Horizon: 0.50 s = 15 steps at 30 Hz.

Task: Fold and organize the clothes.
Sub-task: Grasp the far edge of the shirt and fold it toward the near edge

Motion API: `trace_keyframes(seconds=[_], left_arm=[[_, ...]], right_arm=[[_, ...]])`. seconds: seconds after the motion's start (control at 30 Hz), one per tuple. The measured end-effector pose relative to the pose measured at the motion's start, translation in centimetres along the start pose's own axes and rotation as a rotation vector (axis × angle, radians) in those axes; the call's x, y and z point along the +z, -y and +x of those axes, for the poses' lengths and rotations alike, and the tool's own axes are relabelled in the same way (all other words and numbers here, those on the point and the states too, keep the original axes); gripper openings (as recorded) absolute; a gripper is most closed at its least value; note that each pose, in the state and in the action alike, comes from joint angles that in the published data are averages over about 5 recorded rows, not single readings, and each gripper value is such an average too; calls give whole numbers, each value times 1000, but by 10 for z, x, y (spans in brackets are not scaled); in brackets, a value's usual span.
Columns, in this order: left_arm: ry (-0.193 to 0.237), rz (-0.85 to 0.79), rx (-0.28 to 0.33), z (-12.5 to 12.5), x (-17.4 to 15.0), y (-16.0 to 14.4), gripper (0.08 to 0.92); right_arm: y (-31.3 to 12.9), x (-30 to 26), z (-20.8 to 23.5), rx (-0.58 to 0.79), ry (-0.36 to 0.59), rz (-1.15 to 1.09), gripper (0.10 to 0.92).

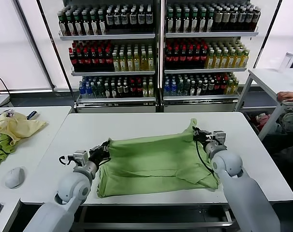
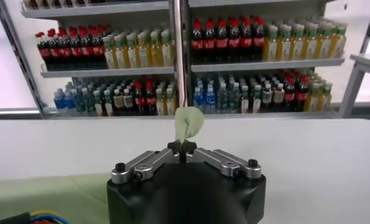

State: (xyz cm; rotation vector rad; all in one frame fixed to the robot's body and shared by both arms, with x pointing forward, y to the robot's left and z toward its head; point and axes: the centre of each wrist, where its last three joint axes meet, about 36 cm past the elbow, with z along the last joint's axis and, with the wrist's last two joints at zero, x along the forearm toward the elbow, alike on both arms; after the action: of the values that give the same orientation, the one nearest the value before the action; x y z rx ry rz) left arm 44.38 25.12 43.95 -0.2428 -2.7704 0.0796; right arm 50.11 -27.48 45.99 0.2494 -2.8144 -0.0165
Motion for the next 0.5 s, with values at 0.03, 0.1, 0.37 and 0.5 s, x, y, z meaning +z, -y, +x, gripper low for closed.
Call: trace_keyframes(seconds=[0.03,0.1,0.37,0.5], left_arm=[[0,-3,3,4,1,1,98],[-2,-11,5,11,4,2,98],[-34,-53,12,31,19,4,98],[-53,-75,18,35,27,8,98]], right_arm=[[-1,2,5,1,-1,2,123],[-3,7,15,3,-6,5,123],[-6,29,46,31,-45,11,123],[-7,41,52,47,-72,12,123]])
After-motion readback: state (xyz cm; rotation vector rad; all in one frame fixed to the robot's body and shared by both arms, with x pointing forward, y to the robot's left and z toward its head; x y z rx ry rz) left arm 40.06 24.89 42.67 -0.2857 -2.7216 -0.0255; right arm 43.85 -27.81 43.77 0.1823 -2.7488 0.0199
